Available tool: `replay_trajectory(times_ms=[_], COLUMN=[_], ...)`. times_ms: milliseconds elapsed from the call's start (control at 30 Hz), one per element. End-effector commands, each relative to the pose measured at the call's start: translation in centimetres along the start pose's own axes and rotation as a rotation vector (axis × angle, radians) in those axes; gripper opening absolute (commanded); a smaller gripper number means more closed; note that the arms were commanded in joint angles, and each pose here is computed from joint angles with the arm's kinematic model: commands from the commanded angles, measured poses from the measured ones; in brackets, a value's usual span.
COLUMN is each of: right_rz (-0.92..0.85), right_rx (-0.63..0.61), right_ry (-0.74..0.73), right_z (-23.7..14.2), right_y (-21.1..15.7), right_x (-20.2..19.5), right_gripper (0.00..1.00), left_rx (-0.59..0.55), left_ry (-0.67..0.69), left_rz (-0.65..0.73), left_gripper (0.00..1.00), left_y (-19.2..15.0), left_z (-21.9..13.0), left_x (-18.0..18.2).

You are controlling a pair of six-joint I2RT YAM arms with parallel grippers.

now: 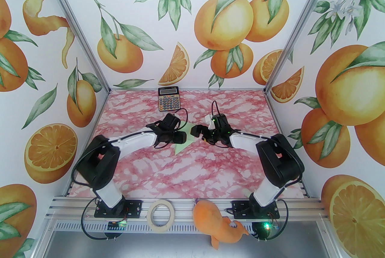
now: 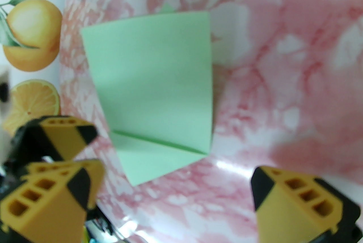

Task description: Fold a paper plane with a square sheet of paper (fold left side to right side)

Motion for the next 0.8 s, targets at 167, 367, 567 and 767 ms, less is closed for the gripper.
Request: replay_trajectory(times_ms=[167,367,567,767], right_rz=[-0.022,-0.034,-0.042,-0.001], right_rx=[-0.001,0.017,0.068,0.113], right_ry=[0.031,0.039,0.053,0.057], right_z=[0.1,0.3,1.3,3.4], right_y=[0.3,0.0,-1.1,-2.3], right_x=[1.4,1.8,2.1,1.9], right_gripper=[1.00,1.00,0.85,0.70], left_rx=[0.029,0.022,0.014,0.012], left_ry=[-0.011,-0.062,-0.109,-0.137], left_rz=[-0.030,-0.079,-0.134,-0.171], left_gripper=[0.54,0.37,0.27,0.27], left_y=[-1.3,-1.7,-2.4,-3.1], left_z=[1.9,2.9,3.6,4.0], left_x=[1.7,2.0,2.3,2.3])
Point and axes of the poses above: each hand's point on the last joint's axis, 136 mm out from that joint toward the fingers, its own z axis out along the fingers, its own x axis along the line the jaws close on, y = z × x, the point moved 1 cm from there along -z, back along the fingers, and after that the axes turned 13 degrees about z, right-handed, at the moved point
